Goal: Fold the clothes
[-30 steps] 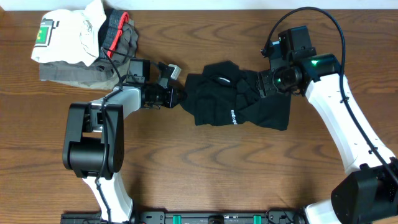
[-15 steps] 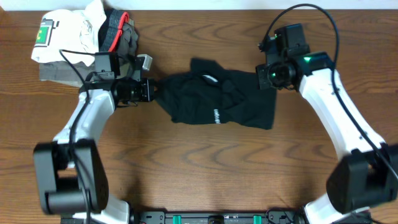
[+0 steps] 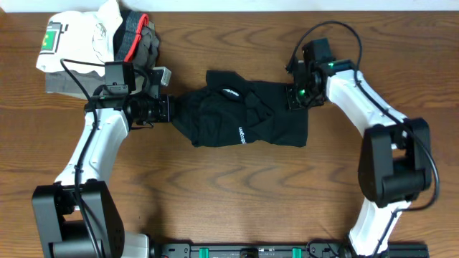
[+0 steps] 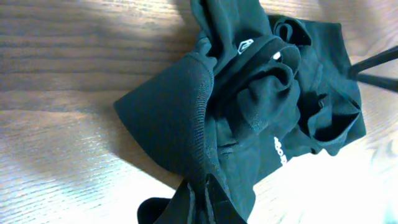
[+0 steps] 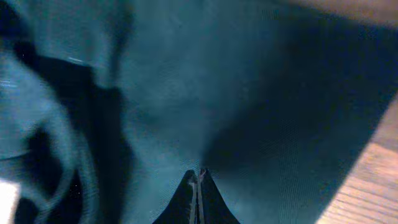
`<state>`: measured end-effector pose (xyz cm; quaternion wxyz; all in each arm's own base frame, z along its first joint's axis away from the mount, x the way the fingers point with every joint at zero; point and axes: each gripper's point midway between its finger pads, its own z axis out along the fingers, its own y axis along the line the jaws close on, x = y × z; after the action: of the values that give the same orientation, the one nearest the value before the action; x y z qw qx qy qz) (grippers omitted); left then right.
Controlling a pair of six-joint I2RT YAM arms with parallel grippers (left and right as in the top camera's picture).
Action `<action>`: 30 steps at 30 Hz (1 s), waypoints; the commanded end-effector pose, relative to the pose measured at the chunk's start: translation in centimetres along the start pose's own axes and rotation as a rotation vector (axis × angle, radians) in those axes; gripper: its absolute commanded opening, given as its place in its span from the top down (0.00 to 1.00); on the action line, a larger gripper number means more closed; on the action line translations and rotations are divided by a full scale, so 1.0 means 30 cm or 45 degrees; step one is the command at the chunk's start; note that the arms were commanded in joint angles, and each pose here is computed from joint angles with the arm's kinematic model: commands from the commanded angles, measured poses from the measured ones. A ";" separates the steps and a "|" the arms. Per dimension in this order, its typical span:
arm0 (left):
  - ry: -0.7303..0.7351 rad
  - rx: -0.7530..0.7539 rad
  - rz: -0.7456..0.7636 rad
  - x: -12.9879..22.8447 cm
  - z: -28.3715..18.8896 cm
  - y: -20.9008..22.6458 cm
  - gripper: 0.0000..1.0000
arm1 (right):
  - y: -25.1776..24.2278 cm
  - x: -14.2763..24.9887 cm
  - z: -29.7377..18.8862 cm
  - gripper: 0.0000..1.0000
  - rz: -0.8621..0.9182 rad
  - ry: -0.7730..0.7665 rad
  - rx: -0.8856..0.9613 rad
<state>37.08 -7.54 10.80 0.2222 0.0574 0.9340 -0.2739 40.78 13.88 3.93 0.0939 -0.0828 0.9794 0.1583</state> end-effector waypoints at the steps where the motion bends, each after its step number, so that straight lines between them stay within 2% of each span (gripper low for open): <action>1: -0.094 -0.023 0.082 -0.060 -0.064 -0.030 0.94 | -0.056 0.020 0.042 0.99 0.081 0.048 -0.020; 6: -0.221 -0.027 0.148 -0.125 -0.134 -0.079 0.94 | -0.094 0.029 0.055 0.98 0.109 0.063 -0.016; 10: -0.296 0.015 0.239 -0.164 -0.153 -0.174 0.94 | -0.110 0.059 0.090 0.99 0.116 0.096 -0.011; 20: -0.304 0.134 0.504 -0.155 -0.054 -0.438 0.94 | -0.149 0.163 0.230 0.99 0.177 0.209 -0.023; 26: -0.406 0.288 0.710 -0.167 -0.008 -0.667 0.94 | -0.167 0.173 0.236 0.99 0.206 0.215 -0.036; 30: -0.428 0.406 0.832 -0.134 0.084 -0.812 0.94 | -0.166 0.172 0.233 0.99 0.218 0.213 -0.060</action>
<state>36.58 -26.63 23.35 0.4433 0.3160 0.7738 -0.3237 40.99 11.99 -0.10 0.0669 -0.0354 0.9754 0.2069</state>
